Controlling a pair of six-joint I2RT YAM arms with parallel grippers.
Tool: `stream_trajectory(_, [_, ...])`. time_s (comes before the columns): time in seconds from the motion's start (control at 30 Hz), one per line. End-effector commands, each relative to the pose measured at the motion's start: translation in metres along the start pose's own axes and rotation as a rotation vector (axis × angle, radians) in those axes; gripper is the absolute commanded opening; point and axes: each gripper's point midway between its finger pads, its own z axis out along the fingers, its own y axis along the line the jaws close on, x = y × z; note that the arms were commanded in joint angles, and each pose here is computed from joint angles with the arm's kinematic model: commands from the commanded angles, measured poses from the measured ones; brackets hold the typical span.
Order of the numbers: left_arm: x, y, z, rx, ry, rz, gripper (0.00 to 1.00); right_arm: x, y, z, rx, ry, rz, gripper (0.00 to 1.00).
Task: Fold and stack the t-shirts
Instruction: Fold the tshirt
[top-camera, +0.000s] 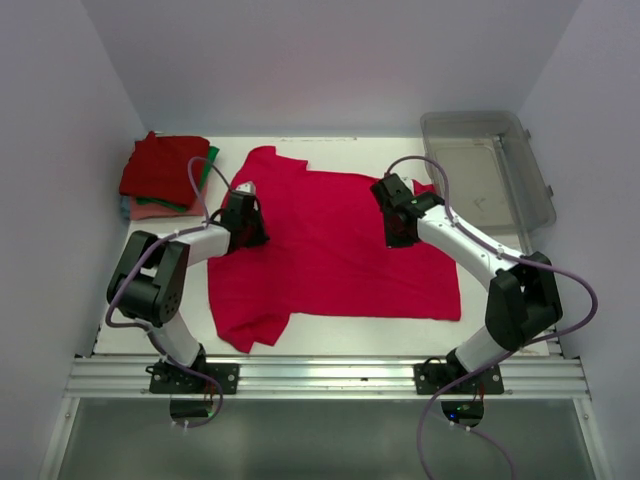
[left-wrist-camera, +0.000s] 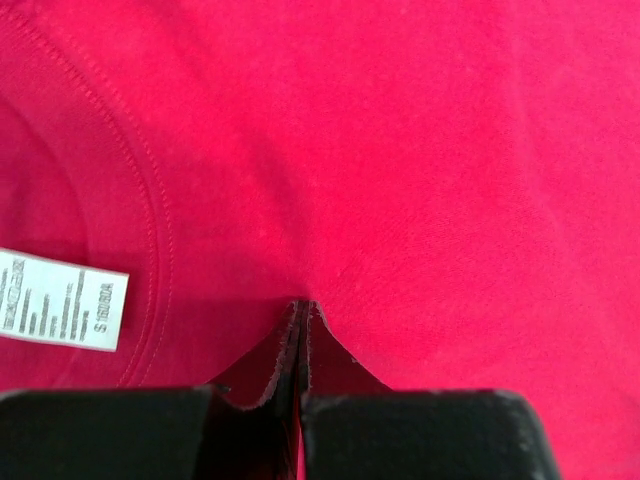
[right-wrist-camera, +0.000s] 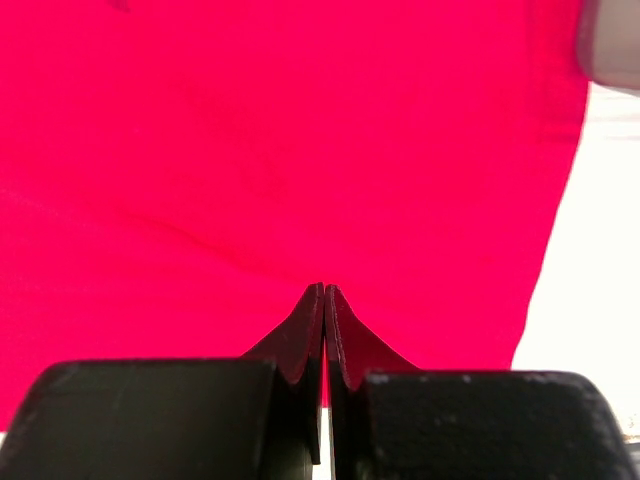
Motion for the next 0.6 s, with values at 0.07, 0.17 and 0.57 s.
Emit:
stream_trajectory(0.07, [0.059,0.051,-0.020,-0.205,0.155,-0.038,0.00,-0.027,-0.011,-0.008,0.038,-0.078,0.054,0.00])
stream_trajectory(0.17, [0.084,0.063,-0.033,-0.243,0.217,-0.062,0.00,-0.030,-0.013,-0.003,0.038,-0.066,0.078,0.00])
stream_trajectory(0.57, [0.032,0.024,-0.080,-0.084,0.050,-0.066,0.00,-0.049,-0.025,0.005,0.003,-0.116,0.163,0.00])
